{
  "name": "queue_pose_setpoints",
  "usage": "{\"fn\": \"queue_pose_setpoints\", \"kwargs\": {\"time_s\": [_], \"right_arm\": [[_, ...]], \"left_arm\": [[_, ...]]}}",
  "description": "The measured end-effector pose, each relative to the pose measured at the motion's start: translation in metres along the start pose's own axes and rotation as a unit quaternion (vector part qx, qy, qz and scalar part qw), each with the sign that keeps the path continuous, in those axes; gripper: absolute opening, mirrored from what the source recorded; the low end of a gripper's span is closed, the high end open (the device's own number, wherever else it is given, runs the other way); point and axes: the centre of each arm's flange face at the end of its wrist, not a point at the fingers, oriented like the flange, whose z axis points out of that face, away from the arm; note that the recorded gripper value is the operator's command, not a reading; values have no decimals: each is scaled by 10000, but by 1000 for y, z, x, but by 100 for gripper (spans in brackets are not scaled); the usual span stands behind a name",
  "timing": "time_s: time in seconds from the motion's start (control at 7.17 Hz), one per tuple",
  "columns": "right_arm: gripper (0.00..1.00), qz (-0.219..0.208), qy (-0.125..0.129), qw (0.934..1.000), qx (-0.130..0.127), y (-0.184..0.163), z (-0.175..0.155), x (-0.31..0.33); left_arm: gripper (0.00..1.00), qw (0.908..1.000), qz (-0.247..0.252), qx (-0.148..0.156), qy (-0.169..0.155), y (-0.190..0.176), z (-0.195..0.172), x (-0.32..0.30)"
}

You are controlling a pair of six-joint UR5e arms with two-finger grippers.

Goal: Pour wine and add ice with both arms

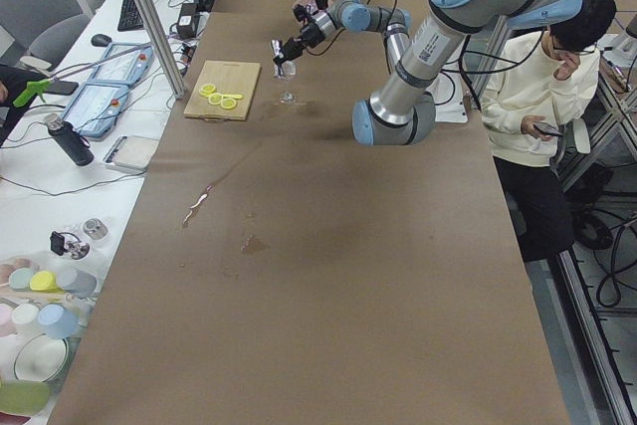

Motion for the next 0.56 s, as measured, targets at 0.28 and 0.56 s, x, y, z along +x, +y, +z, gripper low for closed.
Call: {"fn": "queue_pose_setpoints", "kwargs": {"time_s": [0.28, 0.56], "right_arm": [[56, -11, 59, 10000, -36, -1, 8, -2], [53, -7, 102, 9999, -52, -6, 14, -4]], "left_arm": [[0, 9993, 300, -70, -217, 1, 2, 13], [0, 9972, 586, -128, -448, 3, 5, 17]]}}
